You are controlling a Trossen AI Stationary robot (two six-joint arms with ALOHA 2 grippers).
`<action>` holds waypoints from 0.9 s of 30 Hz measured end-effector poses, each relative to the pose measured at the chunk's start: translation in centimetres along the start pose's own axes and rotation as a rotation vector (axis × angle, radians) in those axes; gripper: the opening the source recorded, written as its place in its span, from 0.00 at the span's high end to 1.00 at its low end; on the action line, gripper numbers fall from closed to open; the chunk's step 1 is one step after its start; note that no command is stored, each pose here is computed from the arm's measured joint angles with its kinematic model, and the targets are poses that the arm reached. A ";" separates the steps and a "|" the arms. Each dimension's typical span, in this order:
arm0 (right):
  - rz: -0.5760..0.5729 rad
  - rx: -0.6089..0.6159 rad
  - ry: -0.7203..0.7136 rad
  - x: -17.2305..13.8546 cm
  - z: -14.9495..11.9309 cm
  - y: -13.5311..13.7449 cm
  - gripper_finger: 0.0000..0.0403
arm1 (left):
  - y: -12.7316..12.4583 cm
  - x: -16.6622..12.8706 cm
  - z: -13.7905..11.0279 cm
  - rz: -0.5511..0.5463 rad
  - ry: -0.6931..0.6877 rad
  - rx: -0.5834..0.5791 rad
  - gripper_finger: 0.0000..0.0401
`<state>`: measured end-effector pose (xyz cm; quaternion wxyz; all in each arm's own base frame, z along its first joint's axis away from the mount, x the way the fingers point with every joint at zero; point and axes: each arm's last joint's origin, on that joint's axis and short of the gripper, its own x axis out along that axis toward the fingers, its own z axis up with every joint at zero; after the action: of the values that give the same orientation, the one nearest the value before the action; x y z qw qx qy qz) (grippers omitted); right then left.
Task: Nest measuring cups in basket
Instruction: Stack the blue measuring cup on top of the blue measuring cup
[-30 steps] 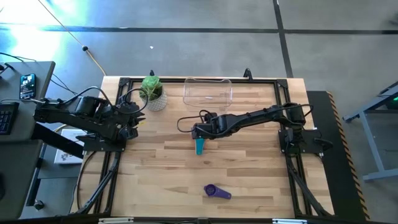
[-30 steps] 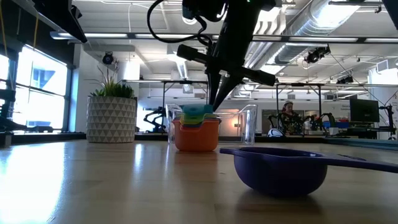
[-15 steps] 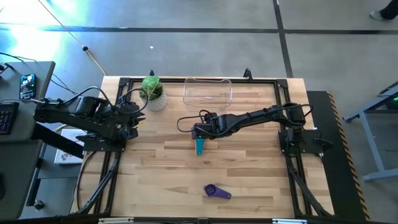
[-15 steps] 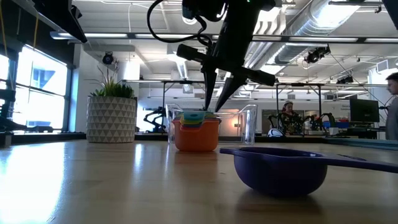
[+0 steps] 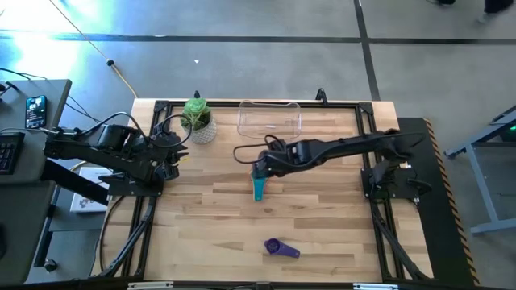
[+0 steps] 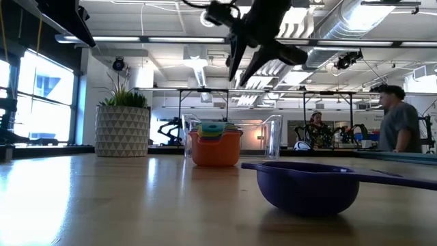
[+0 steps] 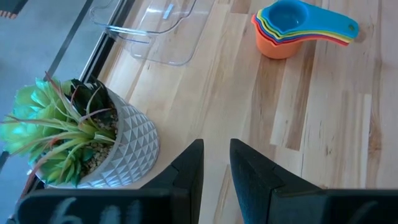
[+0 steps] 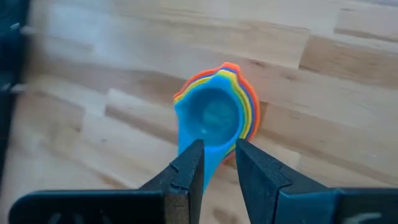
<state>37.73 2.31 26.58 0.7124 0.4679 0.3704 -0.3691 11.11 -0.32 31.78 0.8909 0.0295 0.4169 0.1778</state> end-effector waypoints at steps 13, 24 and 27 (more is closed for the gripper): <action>0.138 -0.276 0.307 -2.5 -5.9 1.0 0.79 | 0.0 0.0 0.0 -0.012 0.004 -0.161 0.83; 0.188 -0.520 0.288 -4.1 -11.2 1.3 0.79 | 0.0 0.0 0.0 -0.012 0.006 -0.421 0.83; 0.210 -0.587 0.285 -4.5 -12.3 1.3 0.79 | -0.1 0.0 0.0 -0.021 0.010 -0.508 0.83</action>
<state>34.54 15.07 27.48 0.7919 0.3255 0.5065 -0.1022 11.12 -0.38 31.76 0.8693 -0.2007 0.3637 0.2679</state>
